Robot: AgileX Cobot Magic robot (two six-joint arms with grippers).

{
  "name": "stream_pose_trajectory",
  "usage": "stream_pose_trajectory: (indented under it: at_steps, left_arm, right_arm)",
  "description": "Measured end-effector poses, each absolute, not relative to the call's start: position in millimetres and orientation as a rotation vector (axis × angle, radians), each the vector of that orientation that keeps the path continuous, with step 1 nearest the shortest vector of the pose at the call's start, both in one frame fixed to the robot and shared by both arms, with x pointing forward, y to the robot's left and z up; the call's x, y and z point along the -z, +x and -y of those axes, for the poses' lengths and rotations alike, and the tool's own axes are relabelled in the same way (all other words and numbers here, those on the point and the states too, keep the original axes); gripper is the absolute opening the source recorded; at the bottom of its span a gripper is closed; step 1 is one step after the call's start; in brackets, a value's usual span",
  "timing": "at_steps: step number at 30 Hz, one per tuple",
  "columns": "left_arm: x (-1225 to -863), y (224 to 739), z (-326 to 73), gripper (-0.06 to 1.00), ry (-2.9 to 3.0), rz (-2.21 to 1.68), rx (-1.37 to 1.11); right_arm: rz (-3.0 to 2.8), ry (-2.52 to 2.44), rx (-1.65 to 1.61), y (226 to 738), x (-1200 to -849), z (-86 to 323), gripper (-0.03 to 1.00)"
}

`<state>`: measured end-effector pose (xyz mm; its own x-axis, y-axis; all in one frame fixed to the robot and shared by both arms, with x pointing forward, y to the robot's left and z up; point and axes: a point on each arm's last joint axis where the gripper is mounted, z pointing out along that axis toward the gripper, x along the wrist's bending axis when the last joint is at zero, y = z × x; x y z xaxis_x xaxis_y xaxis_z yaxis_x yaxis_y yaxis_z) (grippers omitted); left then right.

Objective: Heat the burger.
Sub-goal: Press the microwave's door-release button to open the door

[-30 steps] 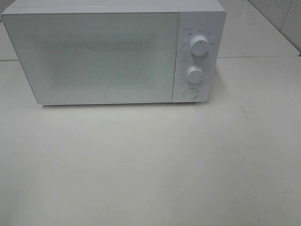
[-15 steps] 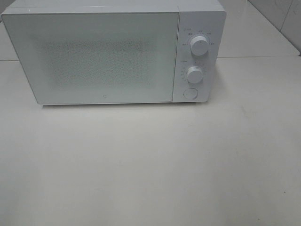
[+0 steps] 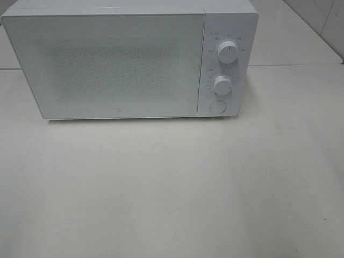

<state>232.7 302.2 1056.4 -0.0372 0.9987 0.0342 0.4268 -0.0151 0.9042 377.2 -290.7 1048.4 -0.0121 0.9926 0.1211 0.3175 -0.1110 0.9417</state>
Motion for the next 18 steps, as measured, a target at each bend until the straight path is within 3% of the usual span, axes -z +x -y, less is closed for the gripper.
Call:
stream_pose_trajectory:
  at_steps: [11,18]
  left_arm:
    - [-1056,233,-302,0.97,1.526,-1.550,-1.020]
    - [-1056,233,-302,0.97,1.526,-1.550,-1.020]
  right_arm:
    - [-1.391,1.337,-1.255,433,-1036,281,0.63]
    - [-1.399,1.340,-1.310,451,-1001,273,0.63]
